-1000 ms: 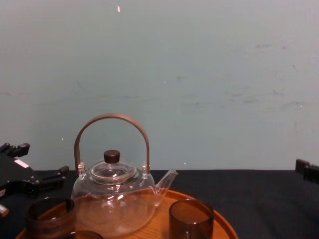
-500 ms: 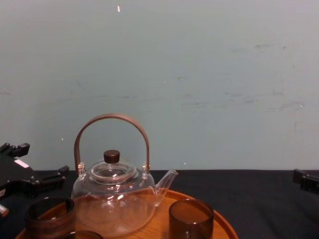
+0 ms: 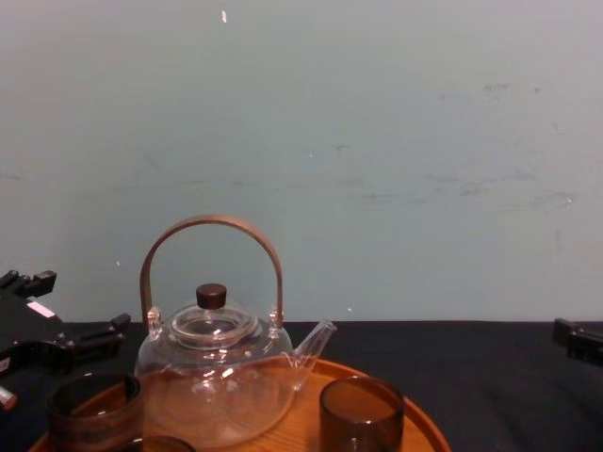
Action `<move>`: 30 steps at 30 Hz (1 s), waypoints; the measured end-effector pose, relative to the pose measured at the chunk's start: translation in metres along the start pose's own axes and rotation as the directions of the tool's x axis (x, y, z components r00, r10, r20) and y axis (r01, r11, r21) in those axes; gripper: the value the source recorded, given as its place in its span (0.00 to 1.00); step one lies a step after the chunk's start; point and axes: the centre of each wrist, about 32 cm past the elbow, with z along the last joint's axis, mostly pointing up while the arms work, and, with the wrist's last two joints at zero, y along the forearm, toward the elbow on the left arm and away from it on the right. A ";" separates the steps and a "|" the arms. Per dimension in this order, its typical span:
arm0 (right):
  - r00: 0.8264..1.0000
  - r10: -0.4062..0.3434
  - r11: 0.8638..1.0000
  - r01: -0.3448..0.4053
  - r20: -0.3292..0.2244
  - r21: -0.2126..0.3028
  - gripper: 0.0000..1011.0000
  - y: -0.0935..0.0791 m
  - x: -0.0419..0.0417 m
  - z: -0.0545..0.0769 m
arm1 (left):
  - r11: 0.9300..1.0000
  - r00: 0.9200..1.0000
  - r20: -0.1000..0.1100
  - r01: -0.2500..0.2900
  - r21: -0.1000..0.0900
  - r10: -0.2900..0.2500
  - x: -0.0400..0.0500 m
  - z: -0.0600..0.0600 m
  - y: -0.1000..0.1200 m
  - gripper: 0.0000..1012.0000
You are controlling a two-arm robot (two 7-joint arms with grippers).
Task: Pick up the glass from the table and place it on the tray.
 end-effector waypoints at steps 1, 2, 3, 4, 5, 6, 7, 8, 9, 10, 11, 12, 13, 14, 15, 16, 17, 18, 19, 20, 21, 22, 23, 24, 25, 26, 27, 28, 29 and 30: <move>1.000 0.000 1.000 0.000 0.000 0.000 0.99 0.000 0.0000 0.000 | 1.000 1.000 0.000 0.000 0.000 0.000 0.0000 0.000 0.000 0.99; 1.000 0.000 1.000 0.000 0.000 0.000 0.99 0.000 0.0000 0.000 | 1.000 1.000 0.000 0.000 0.000 0.000 0.0000 0.000 0.000 0.99; 1.000 0.000 1.000 0.000 0.000 0.000 0.99 0.000 -0.0001 0.000 | 1.000 1.000 0.000 0.000 0.000 0.000 0.0000 0.000 0.000 0.99; 1.000 0.001 1.000 -0.001 0.000 0.000 0.99 0.000 -0.0001 0.000 | 1.000 1.000 0.000 0.000 0.000 0.000 0.0000 0.000 0.000 0.99; 1.000 0.001 1.000 -0.001 0.000 0.000 0.99 0.000 -0.0001 0.000 | 1.000 1.000 0.000 0.000 0.000 0.000 0.0000 0.000 0.000 0.99; 1.000 0.001 1.000 -0.001 0.000 0.000 0.99 0.000 -0.0001 0.000 | 1.000 1.000 0.000 0.000 0.000 0.000 0.0000 0.000 0.000 0.99; 1.000 0.001 1.000 -0.001 0.000 0.000 0.99 0.000 -0.0001 0.000 | 1.000 1.000 0.000 0.000 0.000 0.000 0.0000 0.000 0.000 0.99; 1.000 0.001 1.000 -0.001 0.000 0.000 0.99 0.000 -0.0001 0.000 | 1.000 1.000 0.000 0.000 0.000 0.000 0.0000 0.000 0.000 0.99; 1.000 0.001 1.000 -0.001 0.000 0.000 0.99 0.000 -0.0001 0.000 | 1.000 1.000 0.000 0.000 0.000 0.000 0.0000 0.000 0.000 0.99; 1.000 0.001 1.000 -0.001 0.000 0.000 0.99 0.000 -0.0001 0.000 | 1.000 1.000 0.000 0.000 0.000 0.000 0.0000 0.000 0.000 0.99; 1.000 0.001 1.000 -0.001 0.000 0.000 0.99 0.000 0.0000 0.000 | 1.000 1.000 0.000 0.000 0.000 0.000 0.0000 0.000 0.000 0.99; 1.000 0.001 1.000 -0.001 0.000 0.000 0.99 0.000 0.0000 0.000 | 1.000 1.000 0.000 0.000 0.000 0.000 0.0000 0.000 0.000 0.99; 1.000 0.001 1.000 -0.001 0.000 0.000 0.99 0.000 0.0000 0.000 | 1.000 1.000 0.000 0.000 0.000 0.000 0.0000 0.000 0.000 0.99; 1.000 0.001 1.000 -0.001 0.000 0.000 0.99 0.000 0.0000 0.000 | 1.000 1.000 0.000 0.000 0.000 0.000 0.0000 0.000 0.000 0.99; 1.000 0.001 1.000 -0.001 0.000 0.000 0.99 0.000 0.0001 0.000 | 1.000 1.000 0.000 0.000 0.000 0.000 0.0000 0.000 0.000 0.99; 1.000 0.001 1.000 -0.001 0.000 0.000 0.99 0.000 0.0001 0.001 | 1.000 1.000 0.000 0.000 0.000 0.000 0.0000 0.000 0.000 0.99; 1.000 0.001 1.000 -0.001 0.000 0.000 0.99 0.000 0.0000 0.001 | 1.000 1.000 0.000 0.000 0.000 0.000 0.0000 0.000 0.000 0.99; 1.000 0.001 1.000 -0.001 0.000 0.000 0.99 0.000 0.0000 0.001 | 1.000 1.000 0.000 0.000 0.000 0.000 0.0000 0.000 0.000 0.99; 1.000 0.001 1.000 -0.001 0.000 0.000 0.99 0.000 0.0001 0.001 | 1.000 1.000 0.000 0.000 0.000 0.000 0.0000 0.000 0.000 0.99; 1.000 0.001 1.000 -0.001 0.000 0.000 0.99 0.000 0.0000 0.000 | 1.000 1.000 0.000 0.000 0.000 0.000 0.0000 0.000 0.000 0.99; 1.000 0.001 1.000 -0.001 0.000 0.000 0.99 0.000 0.0000 0.001 | 1.000 1.000 0.000 0.000 0.000 0.000 0.0000 0.000 0.000 0.99; 1.000 0.001 1.000 -0.001 0.000 0.000 0.99 0.000 0.0001 0.001 | 1.000 1.000 0.000 0.000 0.000 0.000 0.0000 0.000 0.000 0.99; 1.000 0.001 1.000 -0.001 0.000 0.000 0.99 0.000 0.0000 0.001 | 1.000 1.000 0.000 0.000 0.000 0.000 0.0000 0.000 0.000 0.99; 1.000 0.001 1.000 -0.001 0.000 0.000 0.99 0.000 0.0001 0.001 | 1.000 1.000 0.000 0.000 0.000 0.000 0.0000 0.000 0.000 0.99; 1.000 0.001 1.000 -0.001 0.000 0.000 0.99 0.000 0.0001 0.001 | 1.000 1.000 0.000 0.000 0.000 0.000 0.0000 0.000 0.000 0.99; 1.000 0.001 1.000 -0.001 0.000 0.000 0.99 0.000 0.0001 0.001 | 1.000 1.000 0.000 0.000 0.000 0.000 0.0000 0.000 0.000 0.99; 1.000 0.001 1.000 -0.001 0.000 0.000 0.99 0.000 0.0001 0.001 | 1.000 1.000 0.000 0.000 0.000 0.000 0.0000 0.000 0.000 0.99; 1.000 0.001 1.000 -0.001 0.000 0.000 0.99 0.000 0.0001 0.001 | 1.000 1.000 0.000 0.000 0.000 0.000 0.0000 0.000 0.000 0.99; 1.000 0.001 1.000 -0.001 0.000 0.000 0.99 0.000 0.0001 0.001 | 1.000 1.000 0.000 0.000 0.000 0.000 0.0000 0.000 0.000 0.99; 1.000 0.001 1.000 -0.001 0.000 0.000 0.99 0.000 0.0001 0.001 | 1.000 1.000 0.000 0.000 0.000 0.000 0.0000 0.000 0.000 0.99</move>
